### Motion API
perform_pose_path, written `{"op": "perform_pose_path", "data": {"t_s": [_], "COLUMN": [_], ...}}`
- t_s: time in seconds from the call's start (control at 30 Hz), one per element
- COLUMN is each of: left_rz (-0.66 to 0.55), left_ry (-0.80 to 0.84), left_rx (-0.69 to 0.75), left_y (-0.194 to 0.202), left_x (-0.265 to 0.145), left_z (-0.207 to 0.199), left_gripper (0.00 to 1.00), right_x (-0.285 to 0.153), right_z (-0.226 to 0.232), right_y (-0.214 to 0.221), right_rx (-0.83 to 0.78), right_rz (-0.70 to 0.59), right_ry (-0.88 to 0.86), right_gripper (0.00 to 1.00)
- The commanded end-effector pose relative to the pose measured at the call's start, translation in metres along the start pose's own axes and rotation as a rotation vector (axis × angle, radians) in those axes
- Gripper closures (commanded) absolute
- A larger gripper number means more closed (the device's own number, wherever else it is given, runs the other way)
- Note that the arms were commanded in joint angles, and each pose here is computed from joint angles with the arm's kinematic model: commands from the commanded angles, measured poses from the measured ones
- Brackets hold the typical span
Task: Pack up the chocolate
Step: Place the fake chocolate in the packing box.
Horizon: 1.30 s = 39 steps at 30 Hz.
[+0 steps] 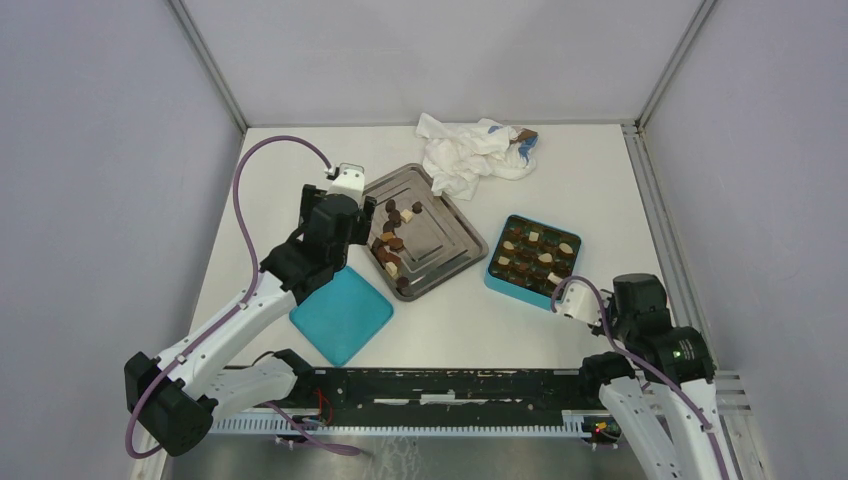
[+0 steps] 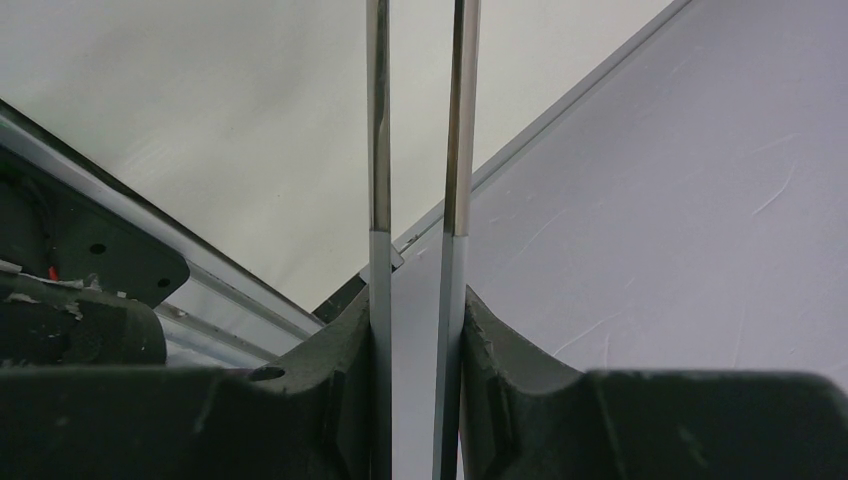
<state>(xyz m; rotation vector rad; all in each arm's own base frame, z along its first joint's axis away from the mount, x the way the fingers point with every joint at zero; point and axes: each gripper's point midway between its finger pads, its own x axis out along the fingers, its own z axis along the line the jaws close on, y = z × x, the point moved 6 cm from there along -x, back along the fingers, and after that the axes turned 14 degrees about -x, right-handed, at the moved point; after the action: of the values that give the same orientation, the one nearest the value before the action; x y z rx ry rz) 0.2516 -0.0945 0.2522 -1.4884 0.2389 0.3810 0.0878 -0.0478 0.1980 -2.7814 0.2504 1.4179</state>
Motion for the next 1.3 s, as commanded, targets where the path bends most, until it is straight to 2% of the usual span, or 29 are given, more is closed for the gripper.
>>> {"op": "perform_pose_path", "data": {"t_s": [0.0,0.77,0.93,1.27], "left_rz": [-0.025,-0.03,-0.032,-0.03], "left_ry": [0.02,0.031,0.031,0.03], "left_rx": [-0.013,-0.018,-0.019,-0.018], "left_y": [-0.005,-0.006,-0.007,-0.006], "left_x": [0.003,0.002,0.001,0.002], "left_z": [-0.004,-0.004,-0.004,-0.004], "left_gripper": [0.1,0.1,0.1,0.1], "right_x": [-0.006,0.008,0.008,0.007], "right_z": [-0.006,0.012,0.012,0.01], "right_y": [0.003,0.004,0.005,0.005], "right_rx": [0.025,0.011,0.005,-0.012], "right_rz": [0.008,0.012,0.015,0.019], "right_ry": [0.075,0.072,0.069,0.065], "right_gripper": [0.96,0.93,0.89,0.75]}}
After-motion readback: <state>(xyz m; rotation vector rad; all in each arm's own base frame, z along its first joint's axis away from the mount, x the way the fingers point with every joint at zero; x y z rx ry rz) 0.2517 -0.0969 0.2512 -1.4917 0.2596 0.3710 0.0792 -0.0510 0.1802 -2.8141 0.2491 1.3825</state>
